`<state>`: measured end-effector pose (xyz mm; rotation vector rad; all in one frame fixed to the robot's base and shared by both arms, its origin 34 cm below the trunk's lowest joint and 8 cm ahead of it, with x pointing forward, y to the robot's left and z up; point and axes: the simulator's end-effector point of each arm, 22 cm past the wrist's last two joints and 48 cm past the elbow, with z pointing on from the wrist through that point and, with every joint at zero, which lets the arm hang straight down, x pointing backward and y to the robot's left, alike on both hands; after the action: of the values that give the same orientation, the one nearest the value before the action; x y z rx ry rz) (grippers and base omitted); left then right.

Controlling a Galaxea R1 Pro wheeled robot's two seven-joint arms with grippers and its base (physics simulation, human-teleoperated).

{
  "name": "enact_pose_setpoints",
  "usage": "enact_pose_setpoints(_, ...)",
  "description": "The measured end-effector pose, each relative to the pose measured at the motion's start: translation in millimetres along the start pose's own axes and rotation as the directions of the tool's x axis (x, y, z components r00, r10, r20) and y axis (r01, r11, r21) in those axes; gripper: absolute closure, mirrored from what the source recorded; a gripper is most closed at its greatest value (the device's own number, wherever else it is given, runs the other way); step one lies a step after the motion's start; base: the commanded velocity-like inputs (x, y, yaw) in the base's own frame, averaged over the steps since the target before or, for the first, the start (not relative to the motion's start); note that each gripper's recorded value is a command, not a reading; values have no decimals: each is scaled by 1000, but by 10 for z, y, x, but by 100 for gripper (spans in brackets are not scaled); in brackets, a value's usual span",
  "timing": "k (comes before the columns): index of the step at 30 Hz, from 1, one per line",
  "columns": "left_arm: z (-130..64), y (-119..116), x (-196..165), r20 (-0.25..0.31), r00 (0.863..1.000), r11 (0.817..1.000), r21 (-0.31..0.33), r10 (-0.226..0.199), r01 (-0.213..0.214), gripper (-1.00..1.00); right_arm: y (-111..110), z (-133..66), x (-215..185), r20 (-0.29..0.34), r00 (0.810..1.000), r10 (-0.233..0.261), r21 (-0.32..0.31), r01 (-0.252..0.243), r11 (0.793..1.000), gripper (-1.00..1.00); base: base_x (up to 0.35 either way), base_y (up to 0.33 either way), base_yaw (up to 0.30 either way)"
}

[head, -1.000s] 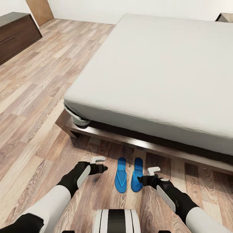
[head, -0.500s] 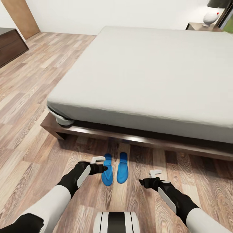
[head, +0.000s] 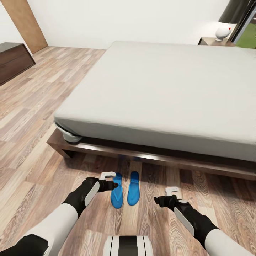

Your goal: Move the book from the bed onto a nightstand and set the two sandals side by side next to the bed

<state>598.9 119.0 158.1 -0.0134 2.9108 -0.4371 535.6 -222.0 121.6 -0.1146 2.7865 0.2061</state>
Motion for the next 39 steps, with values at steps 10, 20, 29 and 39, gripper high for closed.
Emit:
enact_pose_setpoints(10, -65, -24, -65, 14, 1000, 1000, 1, 4, -4, -100, -9, -51, -140, 46, 999, -1, 1, 1, 1000, -100, 0, 0, -238)
enact_pose_setpoints(20, -286, -99, -269, 61, 998, 1000, 2, 19, -19, -100, -14, -215, -371, 91, 996, -5, 8, 5, 1000, -100, 0, 0, -272)
enact_pose_setpoints(29, -493, -169, -442, 103, 994, 999, 3, 31, -32, -100, -61, -382, -578, 131, 991, -15, 19, 12, 1000, -100, 0, 0, -272)
enact_pose_setpoints(39, -732, -247, -625, 150, 988, 999, 2, 45, -46, -100, -54, -569, -798, 177, 984, -23, 24, 19, 1000, -100, 0, 0, -272)
